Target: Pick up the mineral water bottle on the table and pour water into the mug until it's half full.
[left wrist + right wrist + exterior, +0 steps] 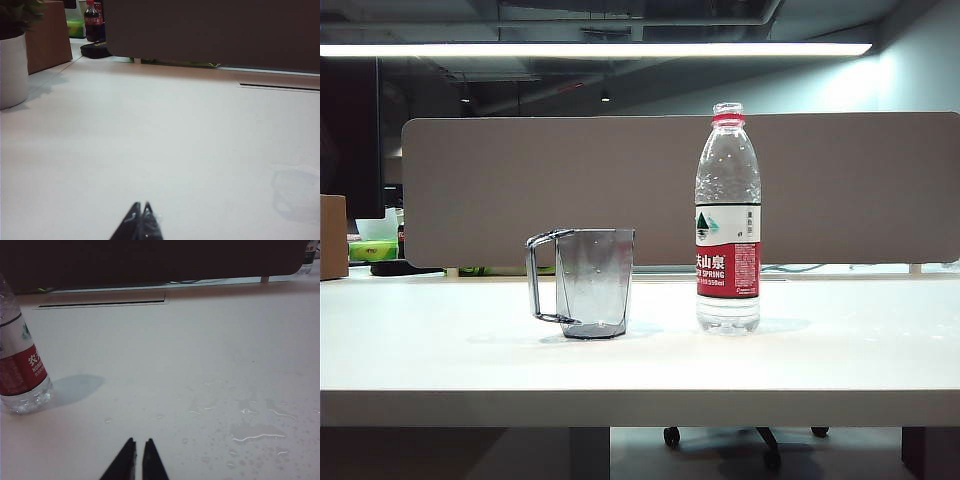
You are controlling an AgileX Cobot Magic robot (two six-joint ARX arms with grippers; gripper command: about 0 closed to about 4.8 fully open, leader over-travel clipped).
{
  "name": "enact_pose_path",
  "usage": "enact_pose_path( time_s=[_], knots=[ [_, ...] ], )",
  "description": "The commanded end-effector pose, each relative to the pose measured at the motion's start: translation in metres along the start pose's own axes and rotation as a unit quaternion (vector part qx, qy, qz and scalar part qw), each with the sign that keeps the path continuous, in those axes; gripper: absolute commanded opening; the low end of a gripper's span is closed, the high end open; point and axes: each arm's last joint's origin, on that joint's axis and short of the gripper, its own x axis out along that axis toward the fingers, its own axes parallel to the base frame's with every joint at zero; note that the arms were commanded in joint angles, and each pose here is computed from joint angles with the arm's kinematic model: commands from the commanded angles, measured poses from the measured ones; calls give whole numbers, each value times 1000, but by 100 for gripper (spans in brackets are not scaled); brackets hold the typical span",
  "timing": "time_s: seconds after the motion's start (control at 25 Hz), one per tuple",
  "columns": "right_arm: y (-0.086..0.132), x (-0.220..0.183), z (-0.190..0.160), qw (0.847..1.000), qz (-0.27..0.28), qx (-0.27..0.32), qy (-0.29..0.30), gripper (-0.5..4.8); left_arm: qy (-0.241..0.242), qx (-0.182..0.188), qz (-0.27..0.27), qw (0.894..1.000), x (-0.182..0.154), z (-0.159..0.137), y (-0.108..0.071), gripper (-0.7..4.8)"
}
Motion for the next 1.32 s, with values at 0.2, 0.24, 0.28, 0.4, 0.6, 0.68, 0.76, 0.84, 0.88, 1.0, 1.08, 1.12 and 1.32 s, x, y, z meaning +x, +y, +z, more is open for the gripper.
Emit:
enact_pose_path(
  time_s=[0.2, 0.24, 0.28, 0.4, 0.6, 0.68, 0.76, 0.84, 0.88, 1.0, 1.08, 1.12, 1.32],
  knots=[
    [0, 0, 0, 1000, 1, 2, -4, 41, -4, -2, -1, 1000, 0, 1, 0, -5],
    [0, 0, 0, 1000, 1, 2, -5, 41, -4, -2, -1, 1000, 0, 1, 0, -5],
    [0, 0, 0, 1000, 1, 2, -4, 41, -4, -2, -1, 1000, 0, 1, 0, -5],
    [0, 0, 0, 1000, 1, 2, -5, 41, -4, -2, -1, 1000, 0, 1, 0, -5],
    [0, 0, 0, 1000, 3, 8, -5, 40, -14, -31, -6, 999, 0, 4, 0, -5],
    [1, 0, 5, 998, 6, 61, -22, 41, -52, -75, -43, 995, -1, 13, -3, -5],
    [4, -5, 25, 984, 53, 156, -66, 40, -112, -123, -99, 981, -7, 35, -6, -5],
    [8, -17, 54, 971, 108, 194, -87, -9, -135, -127, -160, 969, -16, 59, -10, -5],
    [9, -23, 66, 970, 126, 191, -86, -10, -127, -137, -193, 963, -19, 66, -12, -5],
    [15, -50, 111, 974, 178, 122, -65, -10, -70, -138, -298, 942, -32, 85, -19, -5],
    [18, -55, 134, 977, 202, 59, -31, -6, -36, -127, -340, 931, -37, 89, -22, -5],
    [19, -53, 141, 975, 217, 41, -21, 21, -27, -122, -348, 929, -36, 89, -22, -5],
    [29, 3, 161, 968, 245, -44, -34, 196, 24, -72, -321, 944, -31, 74, -21, -5]
  ],
)
